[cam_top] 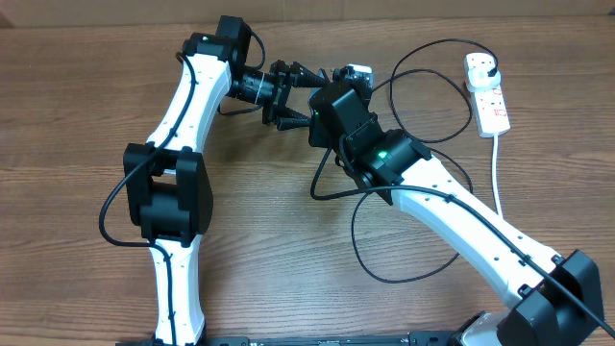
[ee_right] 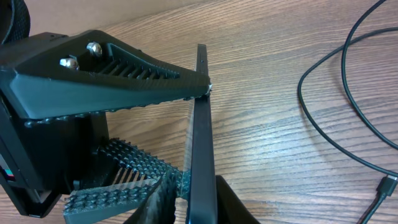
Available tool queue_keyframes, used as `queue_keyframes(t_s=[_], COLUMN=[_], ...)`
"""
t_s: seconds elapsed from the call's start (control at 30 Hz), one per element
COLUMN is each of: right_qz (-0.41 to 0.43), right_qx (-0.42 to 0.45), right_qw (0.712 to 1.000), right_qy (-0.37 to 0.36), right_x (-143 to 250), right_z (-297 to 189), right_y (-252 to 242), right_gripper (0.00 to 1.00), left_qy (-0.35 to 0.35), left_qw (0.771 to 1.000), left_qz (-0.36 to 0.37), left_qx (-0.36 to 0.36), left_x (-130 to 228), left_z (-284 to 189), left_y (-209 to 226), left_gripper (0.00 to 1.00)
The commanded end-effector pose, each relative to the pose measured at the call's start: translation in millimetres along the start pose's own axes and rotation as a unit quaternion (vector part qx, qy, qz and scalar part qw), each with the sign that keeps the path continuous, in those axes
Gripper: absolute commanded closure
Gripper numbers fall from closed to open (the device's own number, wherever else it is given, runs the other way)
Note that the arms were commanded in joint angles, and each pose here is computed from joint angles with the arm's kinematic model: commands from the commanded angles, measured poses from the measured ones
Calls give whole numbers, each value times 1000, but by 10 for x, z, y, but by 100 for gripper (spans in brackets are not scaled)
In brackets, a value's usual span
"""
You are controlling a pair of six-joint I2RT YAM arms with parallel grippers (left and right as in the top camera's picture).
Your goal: Plug charger to phone and switch on socket
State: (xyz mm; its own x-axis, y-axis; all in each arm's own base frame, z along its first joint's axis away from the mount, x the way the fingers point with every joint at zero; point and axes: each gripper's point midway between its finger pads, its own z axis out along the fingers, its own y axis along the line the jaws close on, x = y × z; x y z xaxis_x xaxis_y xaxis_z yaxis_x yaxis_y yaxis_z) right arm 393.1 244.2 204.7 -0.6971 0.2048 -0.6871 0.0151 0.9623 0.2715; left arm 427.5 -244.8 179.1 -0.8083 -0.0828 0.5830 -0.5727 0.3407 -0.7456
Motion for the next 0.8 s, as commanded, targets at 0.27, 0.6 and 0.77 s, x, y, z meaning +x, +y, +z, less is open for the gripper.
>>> queue_keyframes(t_s=[0.27, 0.6, 0.77], right_qz=[6, 16, 16], right_qx=[-2, -1, -1], right_qw=[1000, 1000, 1000], right_qy=[-15, -13, -13], right_x=[-103, -96, -94], right_z=[-31, -30, -31], right_y=[48, 43, 43], right_gripper=[88, 96, 96], left_qy=[12, 11, 9], left_qw=[999, 999, 999], left_qz=[28, 36, 47], left_qx=[14, 14, 16], left_x=[55, 50, 32], left_z=[13, 13, 13], left_y=[-111, -115, -133], left_gripper=[40, 38, 35])
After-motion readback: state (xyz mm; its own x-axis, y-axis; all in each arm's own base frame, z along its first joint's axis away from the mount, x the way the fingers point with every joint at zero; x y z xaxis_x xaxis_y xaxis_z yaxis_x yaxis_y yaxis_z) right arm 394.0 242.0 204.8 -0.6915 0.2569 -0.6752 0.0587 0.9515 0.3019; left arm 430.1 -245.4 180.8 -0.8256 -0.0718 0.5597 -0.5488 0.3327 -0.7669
